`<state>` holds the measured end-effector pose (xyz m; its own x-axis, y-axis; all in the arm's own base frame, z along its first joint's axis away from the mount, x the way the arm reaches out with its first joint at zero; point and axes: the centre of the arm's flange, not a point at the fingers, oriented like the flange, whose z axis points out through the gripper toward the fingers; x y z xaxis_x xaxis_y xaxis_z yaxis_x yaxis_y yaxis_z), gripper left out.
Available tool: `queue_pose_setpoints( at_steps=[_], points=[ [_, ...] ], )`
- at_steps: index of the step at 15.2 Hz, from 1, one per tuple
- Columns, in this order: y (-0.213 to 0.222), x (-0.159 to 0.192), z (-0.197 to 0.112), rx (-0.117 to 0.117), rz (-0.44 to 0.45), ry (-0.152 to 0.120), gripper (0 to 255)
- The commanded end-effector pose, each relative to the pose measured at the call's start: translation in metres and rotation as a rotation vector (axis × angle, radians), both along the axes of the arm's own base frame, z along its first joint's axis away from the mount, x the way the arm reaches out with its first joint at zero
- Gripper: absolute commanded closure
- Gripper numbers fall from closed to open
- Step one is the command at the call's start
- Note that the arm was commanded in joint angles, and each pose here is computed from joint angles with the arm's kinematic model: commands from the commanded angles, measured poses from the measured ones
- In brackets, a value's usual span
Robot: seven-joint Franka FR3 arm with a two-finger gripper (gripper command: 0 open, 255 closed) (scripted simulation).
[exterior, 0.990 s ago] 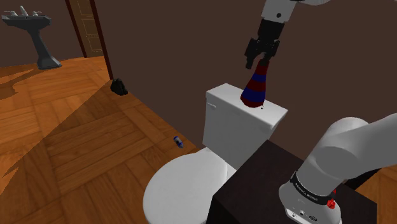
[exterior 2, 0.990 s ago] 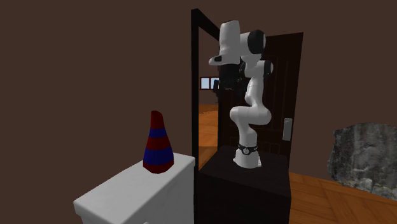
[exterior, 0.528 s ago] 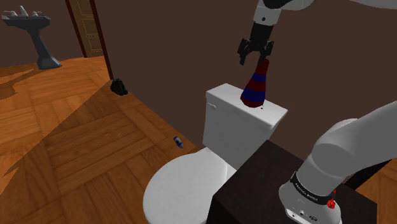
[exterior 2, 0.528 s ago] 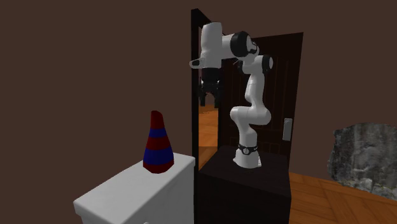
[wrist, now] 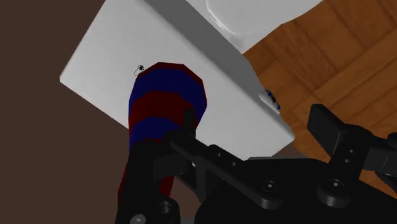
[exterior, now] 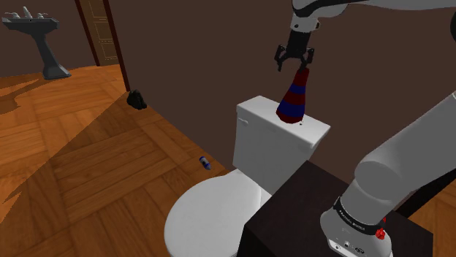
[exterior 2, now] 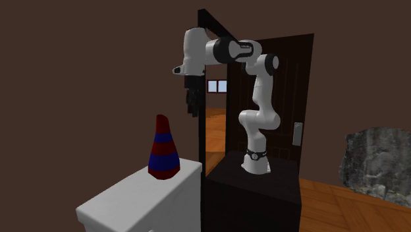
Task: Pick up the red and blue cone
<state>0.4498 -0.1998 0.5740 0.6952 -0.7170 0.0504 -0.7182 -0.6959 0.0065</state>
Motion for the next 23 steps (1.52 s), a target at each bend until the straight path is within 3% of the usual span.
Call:
queue_pose_setpoints(
  at_steps=[1, 10, 19, 20, 23],
  points=[
    [-0.026, 0.004, -0.005, -0.007, -0.085, 0.005, 0],
    [-0.133, 0.008, -0.023, -0.035, -0.437, 0.027, 0],
    [-0.133, 0.008, -0.063, -0.035, -0.437, 0.027, 0],
    [-0.133, 0.008, -0.063, -0.035, -0.437, 0.027, 255],
    [-0.134, 0.008, -0.063, -0.035, -0.437, 0.027, 255]
  ],
)
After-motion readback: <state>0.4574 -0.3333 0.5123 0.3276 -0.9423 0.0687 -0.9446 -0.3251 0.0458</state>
